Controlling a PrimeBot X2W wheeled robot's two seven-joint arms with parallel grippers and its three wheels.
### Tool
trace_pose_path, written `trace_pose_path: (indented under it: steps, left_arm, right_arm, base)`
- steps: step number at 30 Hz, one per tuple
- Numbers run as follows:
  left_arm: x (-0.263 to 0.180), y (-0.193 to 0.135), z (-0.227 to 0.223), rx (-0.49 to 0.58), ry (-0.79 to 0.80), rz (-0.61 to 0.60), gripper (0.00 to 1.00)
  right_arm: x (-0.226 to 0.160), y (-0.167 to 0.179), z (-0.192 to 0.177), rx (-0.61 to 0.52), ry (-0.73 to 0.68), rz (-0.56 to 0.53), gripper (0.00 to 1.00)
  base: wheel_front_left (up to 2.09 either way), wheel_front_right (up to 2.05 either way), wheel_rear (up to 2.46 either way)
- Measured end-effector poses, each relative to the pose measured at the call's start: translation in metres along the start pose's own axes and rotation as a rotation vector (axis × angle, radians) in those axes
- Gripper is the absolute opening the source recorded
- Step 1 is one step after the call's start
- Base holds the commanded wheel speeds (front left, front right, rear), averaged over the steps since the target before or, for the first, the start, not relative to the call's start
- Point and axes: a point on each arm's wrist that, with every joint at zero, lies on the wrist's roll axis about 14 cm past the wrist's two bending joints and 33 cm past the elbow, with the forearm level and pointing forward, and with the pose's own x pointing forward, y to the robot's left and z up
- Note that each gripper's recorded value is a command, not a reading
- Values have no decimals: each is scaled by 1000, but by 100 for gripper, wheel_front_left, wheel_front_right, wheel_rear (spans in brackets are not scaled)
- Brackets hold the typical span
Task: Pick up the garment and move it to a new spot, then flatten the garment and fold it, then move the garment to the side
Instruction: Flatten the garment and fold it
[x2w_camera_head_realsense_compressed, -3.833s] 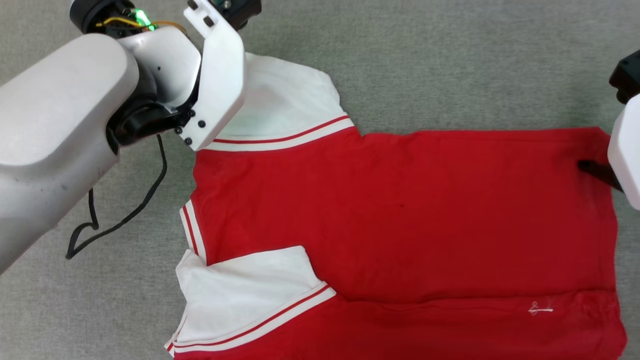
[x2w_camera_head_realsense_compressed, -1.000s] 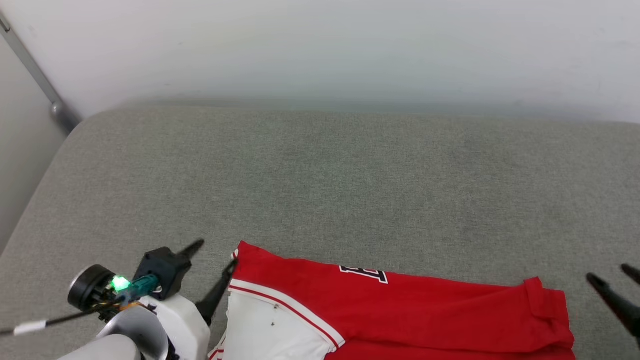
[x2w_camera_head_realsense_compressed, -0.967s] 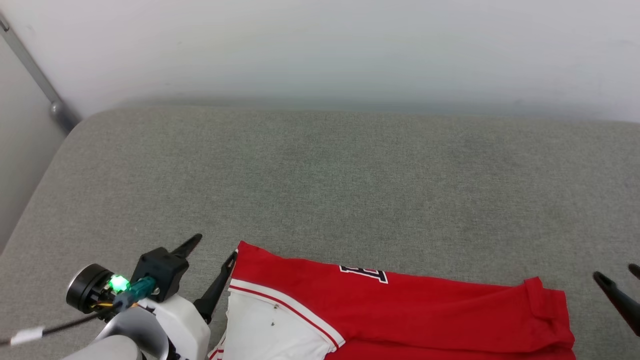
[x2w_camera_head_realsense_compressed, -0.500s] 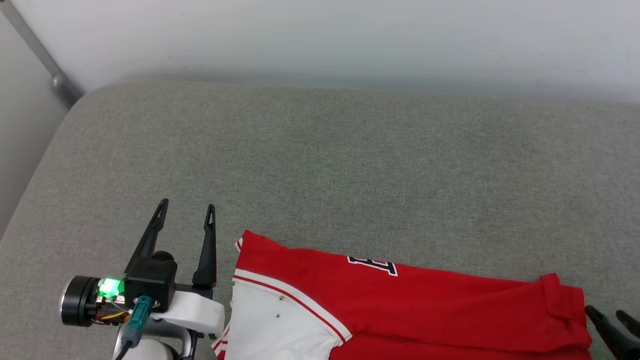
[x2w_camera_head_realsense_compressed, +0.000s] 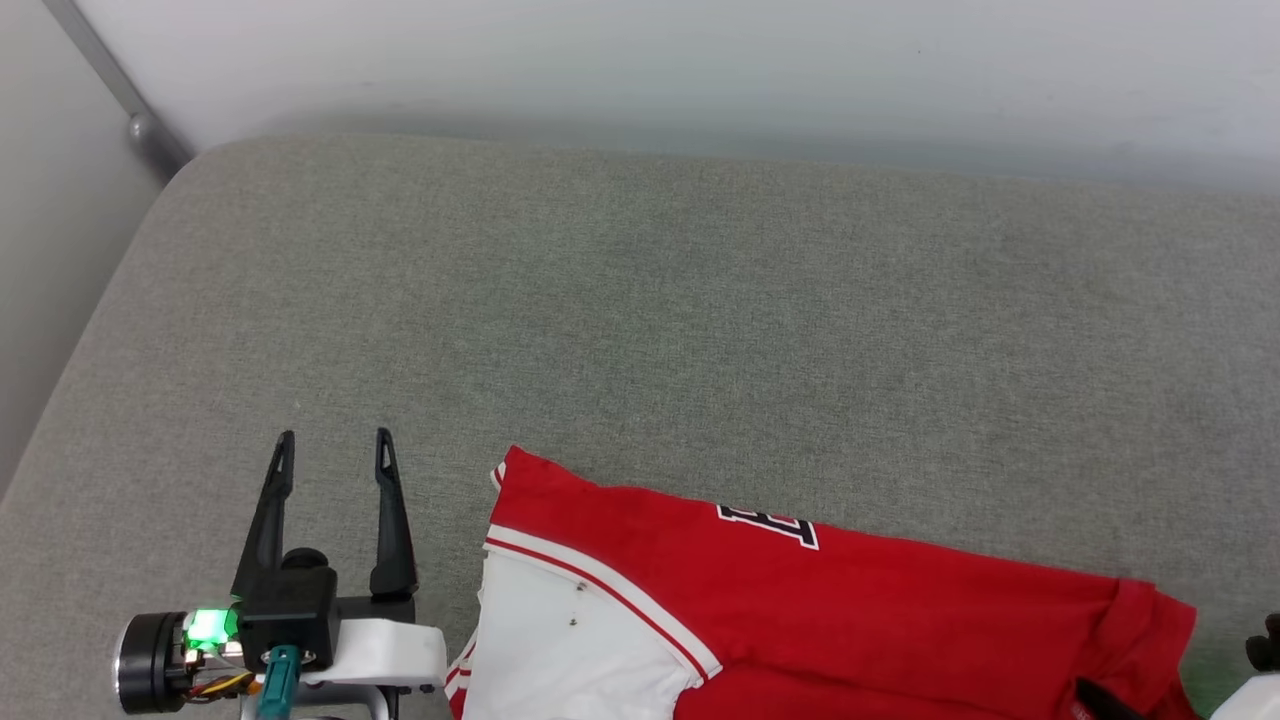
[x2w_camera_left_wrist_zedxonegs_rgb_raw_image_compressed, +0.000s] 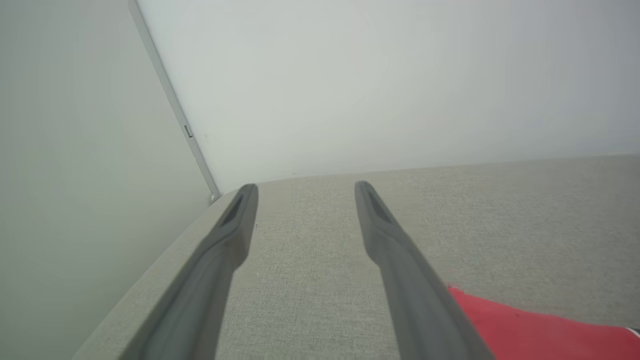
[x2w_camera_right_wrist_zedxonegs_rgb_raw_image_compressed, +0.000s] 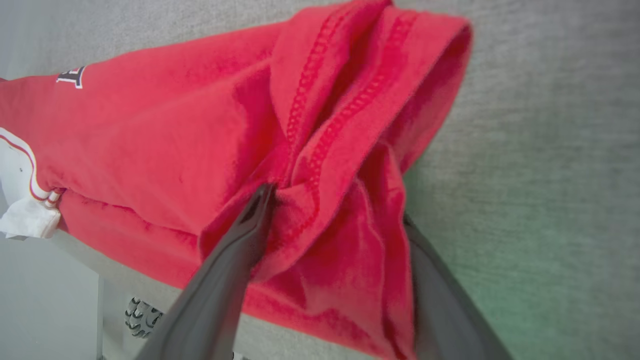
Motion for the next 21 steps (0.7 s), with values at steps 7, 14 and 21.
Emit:
trace_pose_path:
  steps: [7, 14, 21]
  left_arm:
    - [-3, 6, -6, 11, 4, 38, 100]
    - [-14, -2, -8, 27, 2, 16, 100]
    - [-25, -7, -2, 16, -15, -6, 100]
  right_arm:
    - [3, 2, -6, -15, 40, 10, 0]
    - [-2, -2, -2, -34, 38, 1, 0]
    - [-22, -21, 23, -54, -34, -49, 0]
  base:
    - [0, 0, 0]
    - [0, 0, 0]
    - [0, 0, 0]
